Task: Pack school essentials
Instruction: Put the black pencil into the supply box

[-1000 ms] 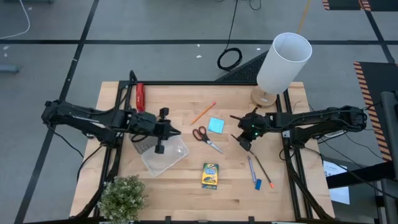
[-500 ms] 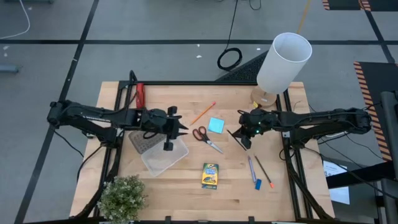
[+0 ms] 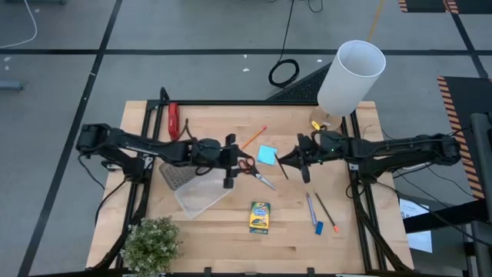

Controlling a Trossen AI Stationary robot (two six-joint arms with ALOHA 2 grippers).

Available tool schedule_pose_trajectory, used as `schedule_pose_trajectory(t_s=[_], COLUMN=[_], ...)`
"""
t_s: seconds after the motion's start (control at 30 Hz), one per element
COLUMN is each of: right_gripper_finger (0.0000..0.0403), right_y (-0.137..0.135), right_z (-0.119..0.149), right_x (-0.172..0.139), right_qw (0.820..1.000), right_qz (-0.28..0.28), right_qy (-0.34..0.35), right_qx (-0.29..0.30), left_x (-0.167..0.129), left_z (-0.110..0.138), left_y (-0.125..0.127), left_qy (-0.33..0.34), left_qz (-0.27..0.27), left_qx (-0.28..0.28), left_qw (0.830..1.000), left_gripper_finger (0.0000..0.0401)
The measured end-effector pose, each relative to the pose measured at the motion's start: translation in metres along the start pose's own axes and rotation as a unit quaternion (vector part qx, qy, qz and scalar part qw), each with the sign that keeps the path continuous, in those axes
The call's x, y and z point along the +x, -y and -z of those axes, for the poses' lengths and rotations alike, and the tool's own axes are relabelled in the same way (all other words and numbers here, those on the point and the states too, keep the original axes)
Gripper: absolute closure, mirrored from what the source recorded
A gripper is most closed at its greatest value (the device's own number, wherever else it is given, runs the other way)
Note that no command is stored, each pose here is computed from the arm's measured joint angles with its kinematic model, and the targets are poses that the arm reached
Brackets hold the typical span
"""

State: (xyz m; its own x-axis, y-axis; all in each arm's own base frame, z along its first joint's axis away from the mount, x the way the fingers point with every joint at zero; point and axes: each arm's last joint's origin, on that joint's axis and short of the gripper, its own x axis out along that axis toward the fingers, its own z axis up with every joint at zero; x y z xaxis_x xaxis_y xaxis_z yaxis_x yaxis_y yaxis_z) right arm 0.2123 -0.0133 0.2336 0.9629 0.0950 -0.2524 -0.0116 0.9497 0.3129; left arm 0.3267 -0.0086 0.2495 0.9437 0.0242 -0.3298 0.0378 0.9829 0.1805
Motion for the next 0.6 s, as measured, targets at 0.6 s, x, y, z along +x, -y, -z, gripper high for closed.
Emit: schedule_pose_trajectory(t_s=[0.6], right_gripper_finger=[0.0394], right_y=[-0.032], right_z=[-0.022], right_x=[-0.002], right_qw=[0.98], right_qz=[-0.009], right_qy=[0.159], right_qx=[-0.119], left_x=[0.047], left_z=[0.011], left_y=[0.023], left_qy=[0.128], left_qz=[0.018], left_qx=[-0.025], left_qw=[0.991], left_gripper_finger=[0.0145])
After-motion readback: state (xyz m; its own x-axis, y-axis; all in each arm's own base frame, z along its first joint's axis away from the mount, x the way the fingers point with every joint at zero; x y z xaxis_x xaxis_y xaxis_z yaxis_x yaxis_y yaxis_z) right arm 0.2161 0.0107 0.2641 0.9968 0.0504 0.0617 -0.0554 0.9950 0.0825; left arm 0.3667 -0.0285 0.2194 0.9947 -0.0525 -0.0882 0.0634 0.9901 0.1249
